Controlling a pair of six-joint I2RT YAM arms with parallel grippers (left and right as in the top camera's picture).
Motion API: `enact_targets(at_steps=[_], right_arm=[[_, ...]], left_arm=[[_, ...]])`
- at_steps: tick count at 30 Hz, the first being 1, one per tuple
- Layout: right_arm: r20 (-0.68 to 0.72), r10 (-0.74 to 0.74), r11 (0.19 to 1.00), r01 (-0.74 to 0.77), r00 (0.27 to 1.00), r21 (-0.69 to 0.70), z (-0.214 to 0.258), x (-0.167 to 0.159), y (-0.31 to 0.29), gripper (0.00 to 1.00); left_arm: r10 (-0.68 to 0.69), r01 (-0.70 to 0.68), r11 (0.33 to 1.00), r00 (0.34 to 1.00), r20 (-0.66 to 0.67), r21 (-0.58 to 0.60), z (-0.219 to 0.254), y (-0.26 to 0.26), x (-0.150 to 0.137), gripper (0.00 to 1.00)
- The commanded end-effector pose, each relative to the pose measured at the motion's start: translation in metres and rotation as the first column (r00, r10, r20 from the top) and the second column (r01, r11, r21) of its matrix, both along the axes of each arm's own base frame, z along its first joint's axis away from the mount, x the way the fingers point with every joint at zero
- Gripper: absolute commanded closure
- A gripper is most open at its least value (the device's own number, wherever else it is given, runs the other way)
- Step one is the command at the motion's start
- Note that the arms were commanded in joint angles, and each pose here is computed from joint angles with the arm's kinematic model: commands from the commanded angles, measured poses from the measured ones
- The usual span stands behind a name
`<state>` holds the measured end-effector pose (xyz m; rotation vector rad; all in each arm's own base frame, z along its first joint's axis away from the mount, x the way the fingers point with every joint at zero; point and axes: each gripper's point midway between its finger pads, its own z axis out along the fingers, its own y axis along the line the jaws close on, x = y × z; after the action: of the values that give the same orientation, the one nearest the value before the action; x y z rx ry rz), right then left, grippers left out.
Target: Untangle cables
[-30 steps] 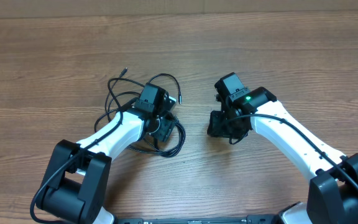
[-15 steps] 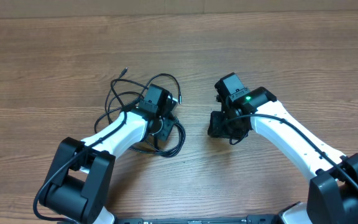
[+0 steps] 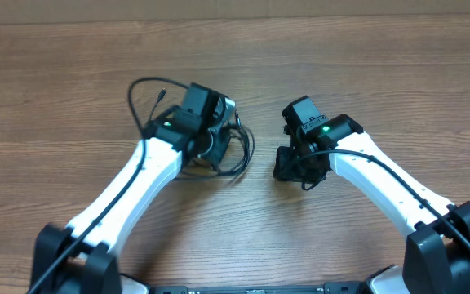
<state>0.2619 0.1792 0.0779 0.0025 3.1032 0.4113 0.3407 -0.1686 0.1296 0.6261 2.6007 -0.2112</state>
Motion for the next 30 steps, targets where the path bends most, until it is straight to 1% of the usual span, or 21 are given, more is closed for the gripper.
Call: enact_targets(at_steps=[1, 5, 10, 13, 23, 26, 27, 29, 30], right_arm=[[0.044, 0.044, 0.995, -0.048, 0.998, 0.089, 0.021, 0.008, 0.014, 0.57], [0.077, 0.152, 0.957, -0.167, 0.985, 0.237, 0.043, 0.007, 0.041, 0.57], [0.128, 0.249, 0.884, -0.279, 0.960, 0.375, 0.068, 0.003, 0.065, 0.56], [0.130, 0.255, 0.869, -0.286, 0.958, 0.404, 0.074, 0.001, 0.069, 0.56], [0.114, 0.258, 0.860, -0.282, 0.959, 0.425, 0.076, -0.003, 0.071, 0.57], [0.106, 0.255, 0.849, -0.275, 0.961, 0.452, 0.079, -0.004, 0.075, 0.60], [0.100, 0.250, 0.846, -0.268, 0.963, 0.461, 0.080, -0.005, 0.076, 0.64], [0.064, 0.211, 0.858, -0.217, 0.975, 0.466, 0.080, -0.004, 0.076, 0.68], [0.050, 0.195, 0.862, -0.196, 0.979, 0.467, 0.080, -0.004, 0.076, 0.67]], left_arm=[[-0.010, 0.015, 0.998, 0.997, 0.074, -0.062, 0.041, -0.006, -0.002, 0.96], [-0.041, 0.049, 0.990, 0.997, 0.062, -0.132, 0.054, -0.015, -0.015, 0.95], [-0.037, 0.041, 0.990, 0.999, 0.028, -0.136, 0.050, -0.014, -0.021, 0.96], [-0.033, 0.036, 0.991, 0.999, 0.029, -0.133, 0.050, -0.013, -0.020, 0.96], [0.009, -0.008, 0.987, 1.000, 0.006, -0.158, 0.050, -0.014, -0.021, 0.96], [-0.004, 0.000, 0.979, 1.000, -0.020, -0.203, 0.052, -0.022, -0.026, 0.96], [-0.010, 0.003, 0.976, 1.000, -0.028, -0.217, 0.052, -0.024, -0.027, 0.96], [0.011, -0.020, 0.974, 0.999, -0.040, -0.228, 0.052, -0.024, -0.027, 0.96], [0.016, -0.026, 0.973, 0.999, -0.044, -0.230, 0.052, -0.024, -0.027, 0.96]])
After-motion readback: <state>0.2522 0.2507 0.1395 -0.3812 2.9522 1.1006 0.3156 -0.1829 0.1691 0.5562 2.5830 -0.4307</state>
